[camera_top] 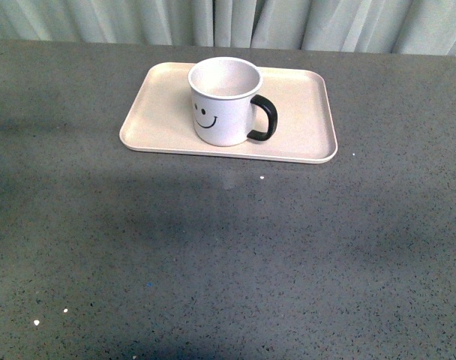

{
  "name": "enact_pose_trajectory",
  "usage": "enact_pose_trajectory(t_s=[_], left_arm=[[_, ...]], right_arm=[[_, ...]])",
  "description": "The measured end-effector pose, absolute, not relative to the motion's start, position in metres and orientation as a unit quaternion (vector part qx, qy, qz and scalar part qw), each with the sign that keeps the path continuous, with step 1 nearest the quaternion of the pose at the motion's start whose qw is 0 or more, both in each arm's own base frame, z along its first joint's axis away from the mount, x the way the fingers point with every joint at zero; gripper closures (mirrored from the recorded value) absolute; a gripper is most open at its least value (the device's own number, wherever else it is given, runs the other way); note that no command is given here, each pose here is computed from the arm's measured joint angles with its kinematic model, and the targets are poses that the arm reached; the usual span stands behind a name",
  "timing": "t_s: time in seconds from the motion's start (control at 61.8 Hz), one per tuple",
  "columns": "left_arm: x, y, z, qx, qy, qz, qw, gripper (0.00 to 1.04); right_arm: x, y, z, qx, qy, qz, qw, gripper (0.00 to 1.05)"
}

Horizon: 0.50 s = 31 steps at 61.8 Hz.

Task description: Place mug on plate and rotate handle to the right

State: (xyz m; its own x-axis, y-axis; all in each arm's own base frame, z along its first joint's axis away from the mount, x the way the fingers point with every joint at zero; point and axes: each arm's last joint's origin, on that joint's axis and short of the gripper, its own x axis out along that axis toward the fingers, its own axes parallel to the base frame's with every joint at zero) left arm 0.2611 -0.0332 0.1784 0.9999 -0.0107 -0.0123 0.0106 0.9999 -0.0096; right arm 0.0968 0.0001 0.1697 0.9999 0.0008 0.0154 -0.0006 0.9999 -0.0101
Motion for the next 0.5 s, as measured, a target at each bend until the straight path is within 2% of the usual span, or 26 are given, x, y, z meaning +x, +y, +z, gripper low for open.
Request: enact_pose_trajectory(t_s=[0.502], left_arm=[[0.184,-0.002,0.163,-0.005,0.006,-0.002,1.0,1.03]], right_arm=[[0.097,0.0,0.17,-0.005,-0.008,0.0,1.0,0.09]])
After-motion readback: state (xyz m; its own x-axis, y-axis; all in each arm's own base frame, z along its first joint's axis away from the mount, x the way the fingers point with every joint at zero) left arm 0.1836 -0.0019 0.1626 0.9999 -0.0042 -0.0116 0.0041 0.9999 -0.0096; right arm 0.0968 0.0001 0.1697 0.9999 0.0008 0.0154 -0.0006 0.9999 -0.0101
